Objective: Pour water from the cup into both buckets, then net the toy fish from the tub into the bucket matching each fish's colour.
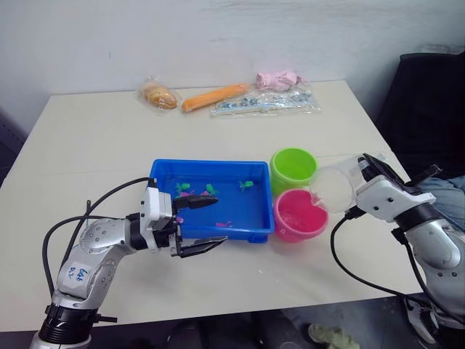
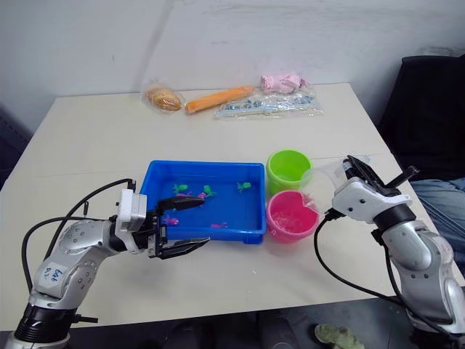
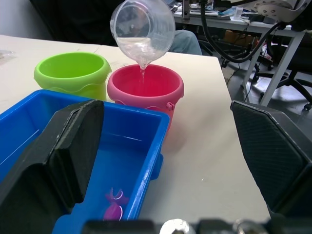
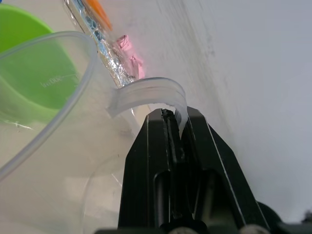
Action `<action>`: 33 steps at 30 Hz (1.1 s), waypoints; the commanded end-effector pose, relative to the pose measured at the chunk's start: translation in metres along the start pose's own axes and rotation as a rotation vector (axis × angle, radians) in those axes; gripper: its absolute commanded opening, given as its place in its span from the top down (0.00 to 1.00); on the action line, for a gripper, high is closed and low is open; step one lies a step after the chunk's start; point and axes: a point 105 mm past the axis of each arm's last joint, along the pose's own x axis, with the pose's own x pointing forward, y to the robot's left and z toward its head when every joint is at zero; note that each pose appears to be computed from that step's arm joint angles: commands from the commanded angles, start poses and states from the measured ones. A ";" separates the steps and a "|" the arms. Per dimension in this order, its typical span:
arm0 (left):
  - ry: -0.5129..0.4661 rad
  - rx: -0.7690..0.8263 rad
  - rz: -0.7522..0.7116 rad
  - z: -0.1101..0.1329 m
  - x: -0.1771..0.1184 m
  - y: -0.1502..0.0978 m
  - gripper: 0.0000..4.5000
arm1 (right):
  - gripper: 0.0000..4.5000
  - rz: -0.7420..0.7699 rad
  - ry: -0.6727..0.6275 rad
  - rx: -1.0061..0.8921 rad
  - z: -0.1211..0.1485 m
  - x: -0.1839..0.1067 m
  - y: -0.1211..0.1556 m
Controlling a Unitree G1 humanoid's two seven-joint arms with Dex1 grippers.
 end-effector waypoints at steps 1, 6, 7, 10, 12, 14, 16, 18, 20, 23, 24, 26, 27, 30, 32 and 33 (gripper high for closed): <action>-0.025 0.027 0.002 0.006 0.000 -0.004 0.00 | 0.97 -0.066 -0.020 0.143 0.005 -0.003 -0.020; -0.025 0.015 0.029 0.005 -0.007 -0.001 0.00 | 0.97 -0.139 0.018 0.346 -0.006 -0.008 -0.030; -0.030 0.014 0.038 0.006 -0.008 0.000 0.00 | 0.97 -0.149 0.021 0.373 -0.008 -0.009 -0.033; -0.055 0.006 0.073 0.011 -0.009 0.006 0.00 | 0.97 -0.185 0.028 0.493 -0.012 -0.009 -0.043; -0.071 0.002 0.091 0.013 -0.010 0.009 0.00 | 0.97 -0.212 0.029 0.543 -0.014 -0.007 -0.050; -0.094 0.000 0.112 0.017 -0.010 0.013 0.00 | 0.97 -0.229 0.038 0.553 -0.015 -0.001 -0.057; -0.123 -0.001 0.152 0.023 -0.009 0.021 0.00 | 0.97 -0.244 0.053 0.526 -0.018 0.006 -0.063; -0.137 0.043 0.214 0.028 -0.009 0.032 0.00 | 0.97 -0.264 0.078 0.490 -0.025 0.016 -0.068; -0.150 0.061 0.266 0.033 -0.009 0.043 0.00 | 0.97 -0.277 0.098 0.457 -0.030 0.025 -0.070; -0.188 0.050 0.282 0.042 -0.008 0.049 0.00 | 0.97 -0.249 0.097 0.390 -0.031 0.039 -0.066; -0.200 0.044 0.283 0.044 -0.007 0.050 0.00 | 0.97 -0.237 0.090 0.371 -0.030 0.043 -0.065; -0.210 0.034 0.280 0.046 -0.005 0.050 0.00 | 0.97 -0.223 0.085 0.329 -0.029 0.050 -0.063; -0.211 0.031 0.279 0.046 -0.005 0.049 0.00 | 0.97 -0.221 0.083 0.317 -0.029 0.052 -0.062; -0.201 0.020 0.264 0.044 -0.003 0.044 0.00 | 0.97 -0.179 0.057 0.270 -0.025 0.063 -0.057; -0.198 0.014 0.262 0.043 -0.003 0.042 0.00 | 0.97 -0.155 0.040 0.244 -0.022 0.069 -0.054; -0.197 0.011 0.263 0.042 -0.003 0.042 0.00 | 0.97 -0.140 0.032 0.229 -0.021 0.071 -0.051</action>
